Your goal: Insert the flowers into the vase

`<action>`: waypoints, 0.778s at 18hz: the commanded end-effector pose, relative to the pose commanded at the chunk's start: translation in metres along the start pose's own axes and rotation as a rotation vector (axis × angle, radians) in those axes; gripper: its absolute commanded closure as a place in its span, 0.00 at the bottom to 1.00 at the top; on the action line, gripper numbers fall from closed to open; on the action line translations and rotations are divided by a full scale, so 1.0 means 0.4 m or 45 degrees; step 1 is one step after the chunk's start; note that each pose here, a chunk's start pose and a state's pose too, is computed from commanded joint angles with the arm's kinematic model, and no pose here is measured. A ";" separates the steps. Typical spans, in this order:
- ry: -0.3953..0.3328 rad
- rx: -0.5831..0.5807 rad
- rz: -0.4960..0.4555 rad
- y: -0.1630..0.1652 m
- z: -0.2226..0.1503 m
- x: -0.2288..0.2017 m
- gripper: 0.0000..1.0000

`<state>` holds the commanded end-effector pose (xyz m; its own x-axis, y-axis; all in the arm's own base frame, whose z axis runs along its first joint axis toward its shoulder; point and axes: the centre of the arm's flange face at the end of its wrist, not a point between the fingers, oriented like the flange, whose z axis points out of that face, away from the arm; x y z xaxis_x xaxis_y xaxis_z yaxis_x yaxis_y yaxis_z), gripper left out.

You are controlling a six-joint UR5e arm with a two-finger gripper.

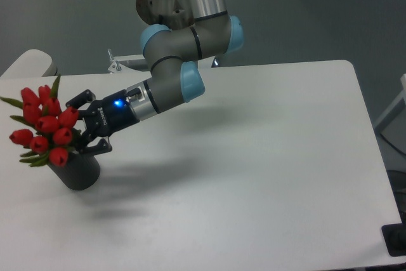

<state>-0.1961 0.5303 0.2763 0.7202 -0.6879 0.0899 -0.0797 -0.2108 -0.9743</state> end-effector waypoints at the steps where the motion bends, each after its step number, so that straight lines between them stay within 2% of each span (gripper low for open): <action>1: -0.016 0.001 -0.007 0.006 -0.017 -0.006 0.00; 9: -0.150 -0.005 -0.004 0.009 -0.151 -0.046 0.00; 14: -0.252 -0.117 0.027 0.024 -0.241 -0.072 0.00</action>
<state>-0.2842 0.4811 0.2843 0.8381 -0.5452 0.0184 -0.1522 -0.2661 -0.9518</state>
